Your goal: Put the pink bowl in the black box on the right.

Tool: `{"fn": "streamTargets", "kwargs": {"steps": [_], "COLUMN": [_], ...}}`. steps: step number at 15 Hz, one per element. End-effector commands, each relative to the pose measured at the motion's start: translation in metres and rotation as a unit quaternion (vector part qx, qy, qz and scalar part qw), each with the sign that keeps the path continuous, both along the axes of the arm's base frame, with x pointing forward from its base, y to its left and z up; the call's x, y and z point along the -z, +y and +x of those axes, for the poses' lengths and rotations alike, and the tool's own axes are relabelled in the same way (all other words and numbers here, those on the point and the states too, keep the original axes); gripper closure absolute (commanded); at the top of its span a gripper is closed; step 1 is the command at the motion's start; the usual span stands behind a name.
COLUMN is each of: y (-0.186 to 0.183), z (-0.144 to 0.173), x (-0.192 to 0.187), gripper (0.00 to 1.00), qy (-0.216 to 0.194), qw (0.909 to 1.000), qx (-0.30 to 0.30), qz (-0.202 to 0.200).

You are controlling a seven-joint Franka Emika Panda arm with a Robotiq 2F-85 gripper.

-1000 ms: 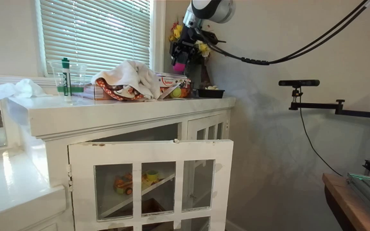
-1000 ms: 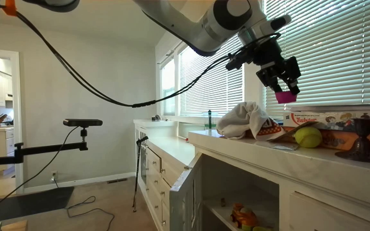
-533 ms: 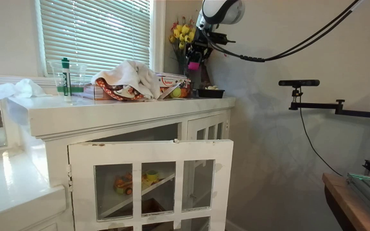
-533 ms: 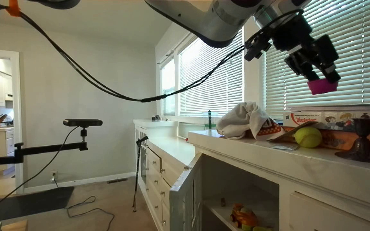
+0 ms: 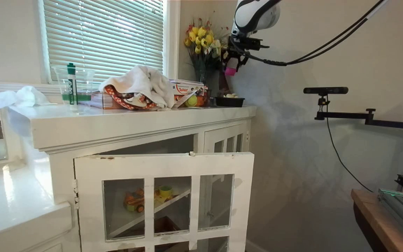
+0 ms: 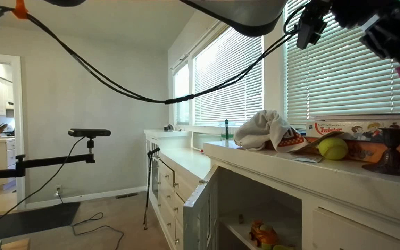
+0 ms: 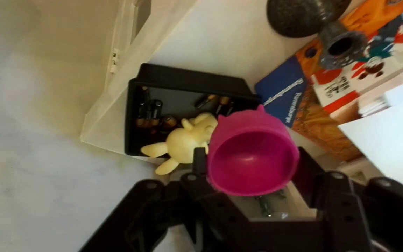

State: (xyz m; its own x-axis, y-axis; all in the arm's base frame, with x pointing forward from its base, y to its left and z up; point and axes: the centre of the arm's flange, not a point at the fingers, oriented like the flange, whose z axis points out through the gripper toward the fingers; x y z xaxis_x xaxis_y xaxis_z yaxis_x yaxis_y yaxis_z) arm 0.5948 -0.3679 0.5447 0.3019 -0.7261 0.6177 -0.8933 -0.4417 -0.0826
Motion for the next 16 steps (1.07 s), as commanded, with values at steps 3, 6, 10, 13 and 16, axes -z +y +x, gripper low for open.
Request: {"fn": "streamTargets", "kwargs": {"steps": [3, 6, 10, 13, 16], "y": [-0.038, -0.047, -0.046, -0.044, -0.061], "z": [-0.033, -0.039, -0.037, -0.035, -0.031], "x": [-0.007, -0.009, -0.006, -0.006, -0.003], "gripper": [0.64, 0.64, 0.39, 0.64, 0.64], "qy": [-0.007, -0.012, -0.01, -0.01, -0.009], "qw": [0.9955, 0.9942, 0.996, 0.9962, 0.9948], "qx": [0.094, 0.107, 0.089, 0.087, 0.102], "qz": [-0.002, 0.009, 0.005, 0.005, -0.001]}}
